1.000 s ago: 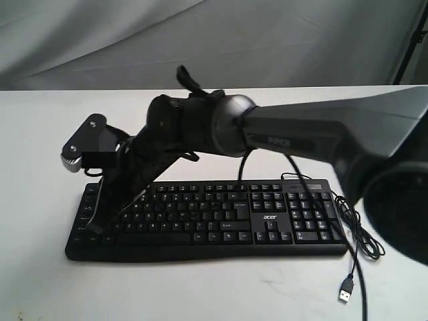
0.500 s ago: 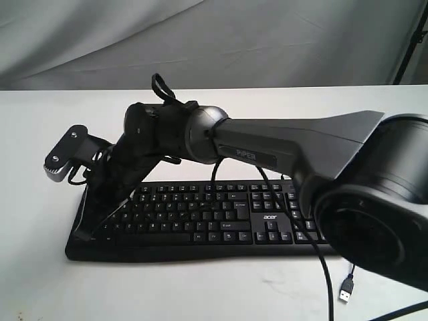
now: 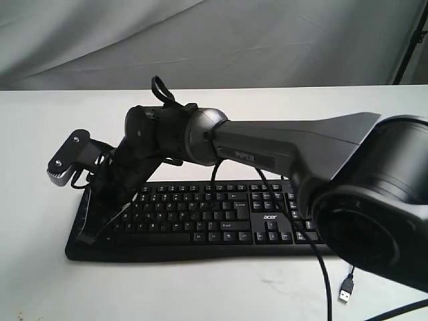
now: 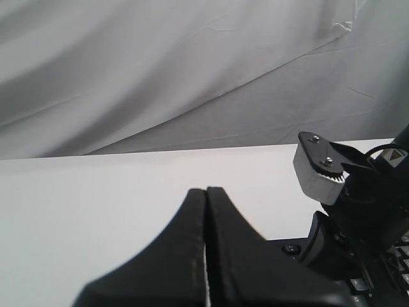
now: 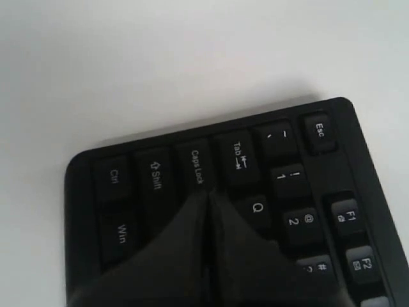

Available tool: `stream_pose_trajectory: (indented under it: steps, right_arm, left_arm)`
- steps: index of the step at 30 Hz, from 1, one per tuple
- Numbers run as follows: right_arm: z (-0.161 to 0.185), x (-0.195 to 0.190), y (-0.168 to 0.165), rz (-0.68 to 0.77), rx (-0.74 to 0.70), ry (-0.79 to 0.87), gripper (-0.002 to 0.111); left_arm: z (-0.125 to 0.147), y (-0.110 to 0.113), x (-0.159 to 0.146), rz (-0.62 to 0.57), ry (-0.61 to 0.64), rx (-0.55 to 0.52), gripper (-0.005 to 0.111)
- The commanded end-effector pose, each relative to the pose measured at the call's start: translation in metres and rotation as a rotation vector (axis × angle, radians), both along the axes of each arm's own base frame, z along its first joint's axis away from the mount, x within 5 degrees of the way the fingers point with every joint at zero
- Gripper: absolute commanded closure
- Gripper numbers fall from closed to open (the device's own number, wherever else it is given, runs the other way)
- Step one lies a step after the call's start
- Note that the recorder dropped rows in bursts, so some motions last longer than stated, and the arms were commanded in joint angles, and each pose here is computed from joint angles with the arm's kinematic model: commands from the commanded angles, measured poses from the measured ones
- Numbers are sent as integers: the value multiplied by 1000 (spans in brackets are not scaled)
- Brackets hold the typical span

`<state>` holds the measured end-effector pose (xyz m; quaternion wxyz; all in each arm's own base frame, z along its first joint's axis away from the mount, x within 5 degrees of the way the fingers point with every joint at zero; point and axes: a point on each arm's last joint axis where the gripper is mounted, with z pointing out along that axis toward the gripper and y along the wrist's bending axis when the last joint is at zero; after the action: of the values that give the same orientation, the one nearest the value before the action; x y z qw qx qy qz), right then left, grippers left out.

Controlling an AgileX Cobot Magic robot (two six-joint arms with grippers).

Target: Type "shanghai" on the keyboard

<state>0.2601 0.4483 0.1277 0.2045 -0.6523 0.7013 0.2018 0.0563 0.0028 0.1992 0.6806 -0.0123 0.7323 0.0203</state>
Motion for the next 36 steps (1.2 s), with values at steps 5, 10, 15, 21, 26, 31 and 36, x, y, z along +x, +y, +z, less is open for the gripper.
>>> stream_pose_trajectory:
  steps: [5,10,15,21,26,31,36]
  right_arm:
    - [-5,0,1,-1,-8,-1,108]
    - [-9,0,1,-1,-14,3,108]
    - [0,1,0,4,-12,-19,108]
    - [41,8,-13,-32,-29,-75,108]
    - [44,21,-45,-90,-68,-22,108]
    - [33,20,-84,-188,-32,-21,108]
    - [20,17,-112,-255,-33,-5,108]
  left_arm:
    - [0,0,0,-6,-7,-2,107]
    - [0,0,0,-6,-7,-2,107]
    - [0,0,0,-6,-7,-2,107]
    - [0,0,0,-6,-7,-2,107]
    - [0,0,0,-6,-7,-2,107]
    - [0,0,0,-6,-7,-2,107]
    - [0,0,0,-6,-7,-2,107]
